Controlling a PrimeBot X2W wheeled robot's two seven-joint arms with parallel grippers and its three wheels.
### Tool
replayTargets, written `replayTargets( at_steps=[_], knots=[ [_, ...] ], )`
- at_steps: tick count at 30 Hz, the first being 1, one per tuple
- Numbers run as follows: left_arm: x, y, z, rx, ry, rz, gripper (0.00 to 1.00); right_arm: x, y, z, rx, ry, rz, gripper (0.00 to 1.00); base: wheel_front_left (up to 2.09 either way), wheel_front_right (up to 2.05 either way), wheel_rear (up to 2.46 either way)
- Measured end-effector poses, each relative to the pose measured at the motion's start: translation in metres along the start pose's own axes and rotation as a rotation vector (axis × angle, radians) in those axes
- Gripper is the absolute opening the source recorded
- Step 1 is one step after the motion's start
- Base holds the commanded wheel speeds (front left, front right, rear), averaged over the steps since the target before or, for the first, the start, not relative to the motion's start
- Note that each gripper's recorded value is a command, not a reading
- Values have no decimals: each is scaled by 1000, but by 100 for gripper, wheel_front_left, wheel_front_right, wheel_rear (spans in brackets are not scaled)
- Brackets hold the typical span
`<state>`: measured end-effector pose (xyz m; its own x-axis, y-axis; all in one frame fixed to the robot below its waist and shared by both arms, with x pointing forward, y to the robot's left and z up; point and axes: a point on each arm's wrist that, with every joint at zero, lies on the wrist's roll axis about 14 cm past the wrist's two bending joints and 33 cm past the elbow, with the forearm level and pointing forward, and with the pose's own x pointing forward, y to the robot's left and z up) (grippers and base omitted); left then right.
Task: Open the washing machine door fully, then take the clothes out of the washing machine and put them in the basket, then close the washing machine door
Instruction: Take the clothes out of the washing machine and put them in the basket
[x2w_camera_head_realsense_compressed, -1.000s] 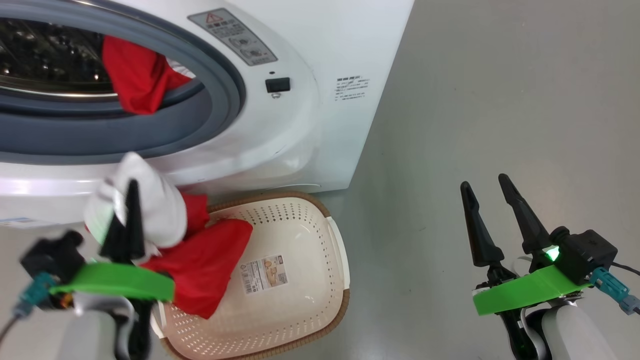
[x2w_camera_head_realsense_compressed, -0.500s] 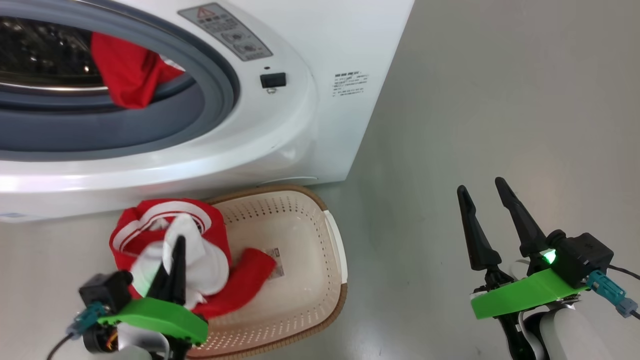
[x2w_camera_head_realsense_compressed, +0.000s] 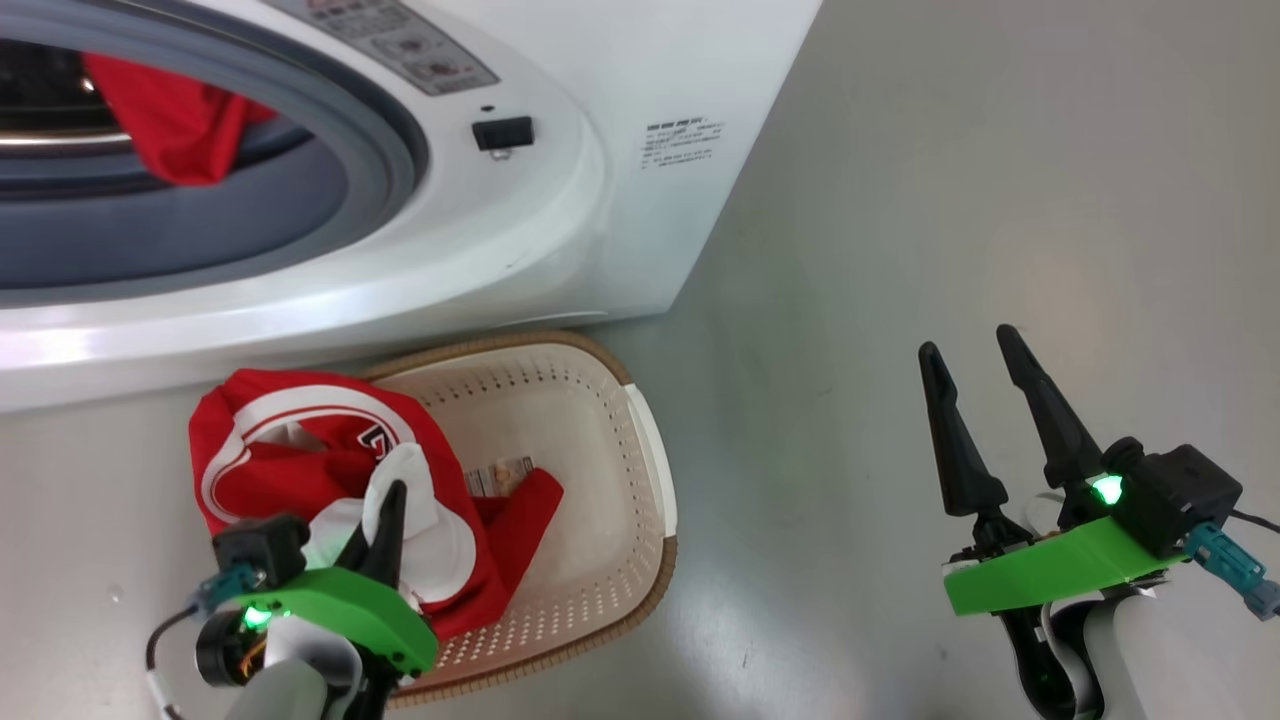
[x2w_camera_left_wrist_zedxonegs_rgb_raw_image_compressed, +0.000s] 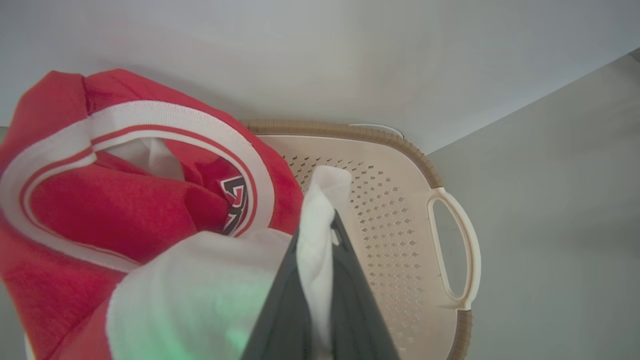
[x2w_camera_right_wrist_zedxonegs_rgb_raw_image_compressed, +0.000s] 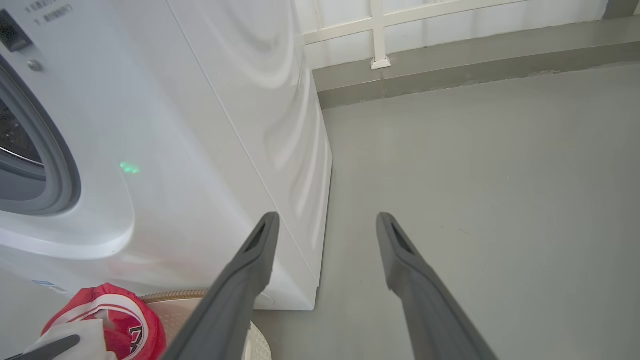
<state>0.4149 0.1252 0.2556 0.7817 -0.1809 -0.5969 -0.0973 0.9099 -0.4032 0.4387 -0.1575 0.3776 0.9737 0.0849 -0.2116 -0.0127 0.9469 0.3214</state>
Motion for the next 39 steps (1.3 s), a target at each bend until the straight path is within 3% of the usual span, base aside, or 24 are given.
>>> replayTargets(
  at_steps=[11,13,16,17,20,39],
  knots=[
    [21,8,-20,29,102,6,0,9,-7,-14,1,30,-13,100,0,0,0],
    [23,10,-19,28,104,11,27,11,-7,-13,0,26,-12,100,0,0,0],
    [23,13,-19,32,108,18,48,11,-7,-13,-1,24,-13,100,0,0,0],
    [23,14,-18,33,107,20,66,11,-7,-12,-1,23,-13,100,0,0,0],
    [22,16,-15,33,100,26,98,12,-7,-11,-1,21,-13,100,0,0,0],
    [10,14,20,24,-6,34,100,7,4,9,-10,-26,15,100,0,0,0]
  ],
)
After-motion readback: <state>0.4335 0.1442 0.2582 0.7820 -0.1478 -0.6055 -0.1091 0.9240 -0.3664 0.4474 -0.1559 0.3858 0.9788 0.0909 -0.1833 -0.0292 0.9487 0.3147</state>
